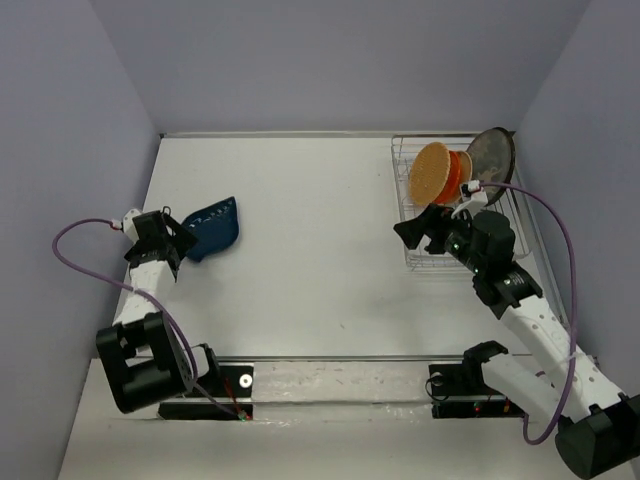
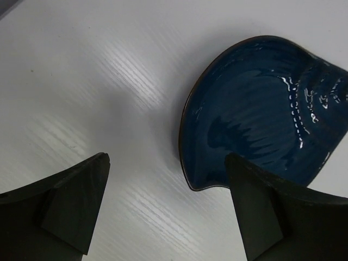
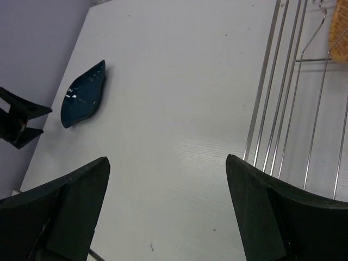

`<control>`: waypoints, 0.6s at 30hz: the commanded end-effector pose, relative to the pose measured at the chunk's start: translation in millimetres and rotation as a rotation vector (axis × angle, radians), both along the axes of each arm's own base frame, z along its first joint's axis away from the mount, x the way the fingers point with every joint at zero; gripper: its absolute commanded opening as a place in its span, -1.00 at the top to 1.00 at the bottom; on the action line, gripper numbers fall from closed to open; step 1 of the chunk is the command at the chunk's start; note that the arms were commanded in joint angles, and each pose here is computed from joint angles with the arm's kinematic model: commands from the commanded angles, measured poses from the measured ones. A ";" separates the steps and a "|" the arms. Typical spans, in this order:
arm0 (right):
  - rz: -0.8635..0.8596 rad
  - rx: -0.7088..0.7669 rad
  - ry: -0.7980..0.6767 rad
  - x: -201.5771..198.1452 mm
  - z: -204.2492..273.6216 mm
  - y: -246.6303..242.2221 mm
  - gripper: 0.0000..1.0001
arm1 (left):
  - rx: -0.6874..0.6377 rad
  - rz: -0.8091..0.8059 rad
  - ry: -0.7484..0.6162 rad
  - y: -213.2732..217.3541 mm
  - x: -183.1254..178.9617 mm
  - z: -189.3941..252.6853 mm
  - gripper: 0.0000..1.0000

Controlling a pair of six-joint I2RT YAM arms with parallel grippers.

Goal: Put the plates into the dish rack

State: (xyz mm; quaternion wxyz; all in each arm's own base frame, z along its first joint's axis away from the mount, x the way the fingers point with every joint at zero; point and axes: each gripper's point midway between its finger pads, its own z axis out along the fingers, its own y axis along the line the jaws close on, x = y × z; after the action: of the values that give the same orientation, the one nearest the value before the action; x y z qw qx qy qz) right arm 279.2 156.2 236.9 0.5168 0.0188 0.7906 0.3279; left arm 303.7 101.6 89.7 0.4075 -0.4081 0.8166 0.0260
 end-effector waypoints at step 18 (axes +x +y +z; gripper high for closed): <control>0.125 0.040 -0.055 -18.4 13.6 17.8 -0.73 | -0.005 -0.177 0.127 11.9 67.8 -53.4 -0.62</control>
State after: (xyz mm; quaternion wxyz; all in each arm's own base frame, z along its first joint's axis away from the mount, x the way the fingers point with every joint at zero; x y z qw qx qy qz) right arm 262.4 169.3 238.9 0.5061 -0.0138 0.7806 0.3666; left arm 353.7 112.2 27.7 0.3288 -0.3497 0.8769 0.0270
